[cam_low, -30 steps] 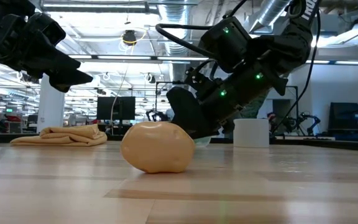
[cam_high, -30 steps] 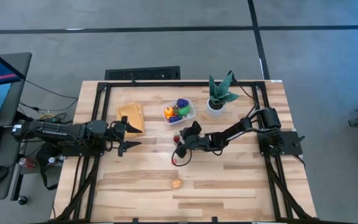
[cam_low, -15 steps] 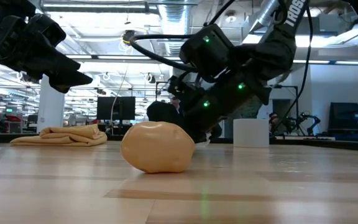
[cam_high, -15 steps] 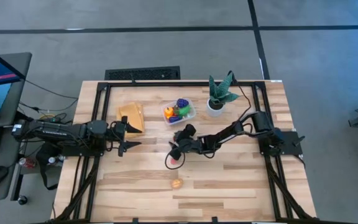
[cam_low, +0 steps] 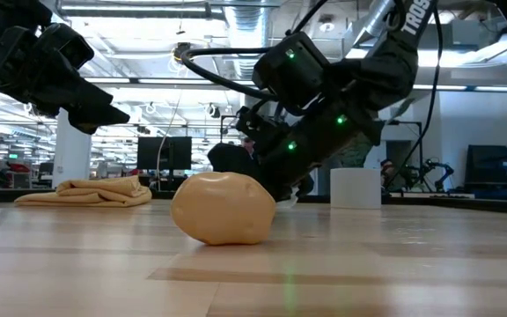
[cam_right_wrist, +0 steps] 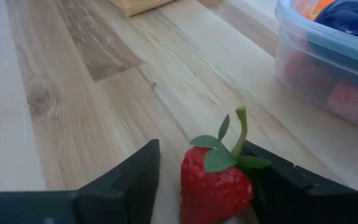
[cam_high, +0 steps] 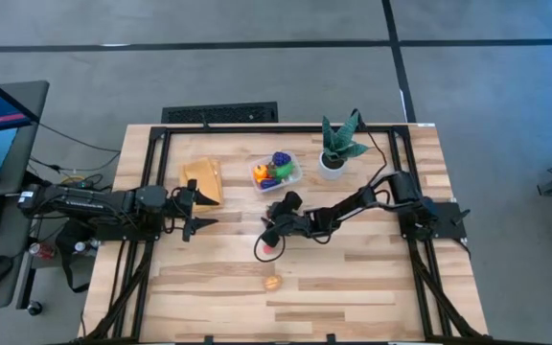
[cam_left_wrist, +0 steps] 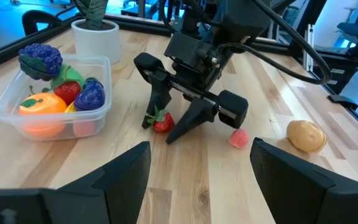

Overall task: Pick and placing Produce into tupperware
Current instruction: Put the strawberry into the transparent bin

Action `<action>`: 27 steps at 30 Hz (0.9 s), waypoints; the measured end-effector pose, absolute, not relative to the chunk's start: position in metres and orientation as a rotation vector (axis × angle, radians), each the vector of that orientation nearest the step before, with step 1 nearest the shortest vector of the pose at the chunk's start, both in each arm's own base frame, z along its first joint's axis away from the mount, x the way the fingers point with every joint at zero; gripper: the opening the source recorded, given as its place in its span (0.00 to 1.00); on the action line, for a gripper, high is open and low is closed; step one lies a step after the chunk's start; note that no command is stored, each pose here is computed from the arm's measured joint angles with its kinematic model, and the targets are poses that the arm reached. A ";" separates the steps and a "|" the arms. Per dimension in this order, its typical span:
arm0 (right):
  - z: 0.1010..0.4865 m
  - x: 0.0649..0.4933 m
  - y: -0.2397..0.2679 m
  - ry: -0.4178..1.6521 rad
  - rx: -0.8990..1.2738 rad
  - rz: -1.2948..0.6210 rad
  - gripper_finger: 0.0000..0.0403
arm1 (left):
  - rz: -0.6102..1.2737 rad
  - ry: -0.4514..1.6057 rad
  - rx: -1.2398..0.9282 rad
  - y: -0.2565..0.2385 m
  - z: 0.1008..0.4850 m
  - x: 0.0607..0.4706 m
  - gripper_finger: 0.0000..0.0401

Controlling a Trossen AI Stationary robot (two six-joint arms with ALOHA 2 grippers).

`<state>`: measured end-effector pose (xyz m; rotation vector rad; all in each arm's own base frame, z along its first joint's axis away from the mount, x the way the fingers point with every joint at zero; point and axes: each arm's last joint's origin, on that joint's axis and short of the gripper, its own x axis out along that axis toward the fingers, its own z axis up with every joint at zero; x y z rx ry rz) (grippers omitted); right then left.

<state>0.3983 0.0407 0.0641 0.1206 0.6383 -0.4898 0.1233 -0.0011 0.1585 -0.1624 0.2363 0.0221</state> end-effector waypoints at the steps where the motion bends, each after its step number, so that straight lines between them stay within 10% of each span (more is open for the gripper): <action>1: 0.064 0.398 0.041 0.644 0.119 -0.488 0.48 | 0.022 0.236 -0.162 -0.001 0.159 0.123 0.66; 27: 0.067 0.392 0.048 0.718 0.091 -0.464 0.41 | 0.022 0.236 -0.168 -0.001 0.159 0.123 0.66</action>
